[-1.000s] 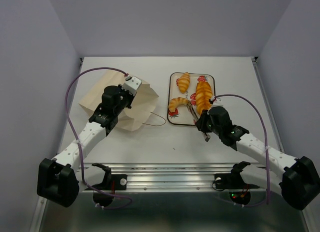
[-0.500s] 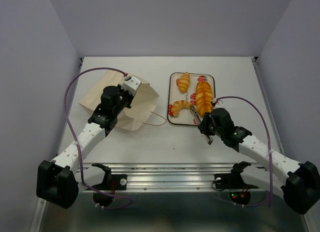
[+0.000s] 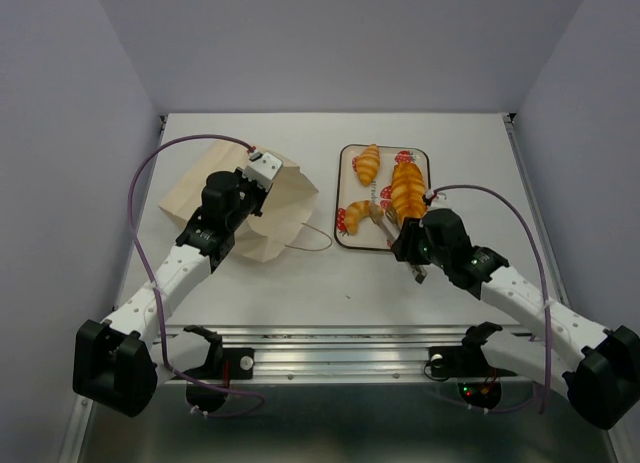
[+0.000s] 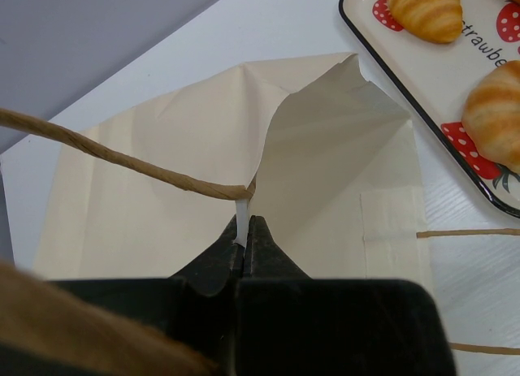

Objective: Take the fake bread out of the paper bag
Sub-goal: Place the clamp at the center of the board.

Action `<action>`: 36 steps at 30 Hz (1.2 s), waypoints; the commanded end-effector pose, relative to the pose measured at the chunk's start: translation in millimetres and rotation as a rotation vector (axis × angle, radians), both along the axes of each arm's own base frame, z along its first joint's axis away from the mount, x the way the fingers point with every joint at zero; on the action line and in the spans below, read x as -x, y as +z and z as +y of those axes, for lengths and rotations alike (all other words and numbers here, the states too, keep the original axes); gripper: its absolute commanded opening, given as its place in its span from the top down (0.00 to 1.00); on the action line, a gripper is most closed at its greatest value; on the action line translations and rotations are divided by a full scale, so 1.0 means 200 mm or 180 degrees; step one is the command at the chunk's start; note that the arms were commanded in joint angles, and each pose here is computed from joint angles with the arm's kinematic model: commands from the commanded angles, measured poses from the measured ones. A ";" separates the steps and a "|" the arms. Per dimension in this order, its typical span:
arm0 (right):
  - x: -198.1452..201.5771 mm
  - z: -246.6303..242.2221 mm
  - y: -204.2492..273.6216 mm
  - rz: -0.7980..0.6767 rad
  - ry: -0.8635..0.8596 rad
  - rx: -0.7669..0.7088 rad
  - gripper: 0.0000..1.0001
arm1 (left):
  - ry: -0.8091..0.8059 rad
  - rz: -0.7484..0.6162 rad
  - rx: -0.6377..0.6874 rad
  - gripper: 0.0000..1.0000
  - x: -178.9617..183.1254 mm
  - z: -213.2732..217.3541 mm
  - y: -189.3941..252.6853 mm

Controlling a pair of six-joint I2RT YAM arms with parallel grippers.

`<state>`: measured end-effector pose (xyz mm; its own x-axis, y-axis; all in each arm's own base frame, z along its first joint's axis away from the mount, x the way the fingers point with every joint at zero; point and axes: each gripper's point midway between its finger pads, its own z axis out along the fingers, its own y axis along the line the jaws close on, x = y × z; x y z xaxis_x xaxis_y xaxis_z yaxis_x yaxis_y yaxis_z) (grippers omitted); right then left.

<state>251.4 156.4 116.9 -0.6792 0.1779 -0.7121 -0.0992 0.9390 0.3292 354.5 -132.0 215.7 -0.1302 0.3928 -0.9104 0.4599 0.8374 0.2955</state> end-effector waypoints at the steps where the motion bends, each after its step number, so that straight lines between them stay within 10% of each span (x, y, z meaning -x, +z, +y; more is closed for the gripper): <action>1: -0.05 0.05 0.23 -0.0338 0.0091 -0.0190 0.49 | -0.0024 -0.0199 0.0097 1.00 -0.02 -0.01 0.10; 20: -0.70 -0.29 0.77 -0.1077 -0.0878 0.0155 0.57 | -0.0062 -0.0114 0.0192 1.00 -0.04 -0.05 0.08; 36: -1.04 -1.23 0.19 -0.0710 -0.1550 0.0618 0.56 | 0.0106 -0.0092 0.0248 1.00 -0.09 -0.04 0.10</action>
<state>436.0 -88.9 144.8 -0.4244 0.3856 -0.8193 0.4429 0.8776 0.1836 358.4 -138.9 199.3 -0.1810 0.3686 -0.9118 0.4785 0.8430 0.2458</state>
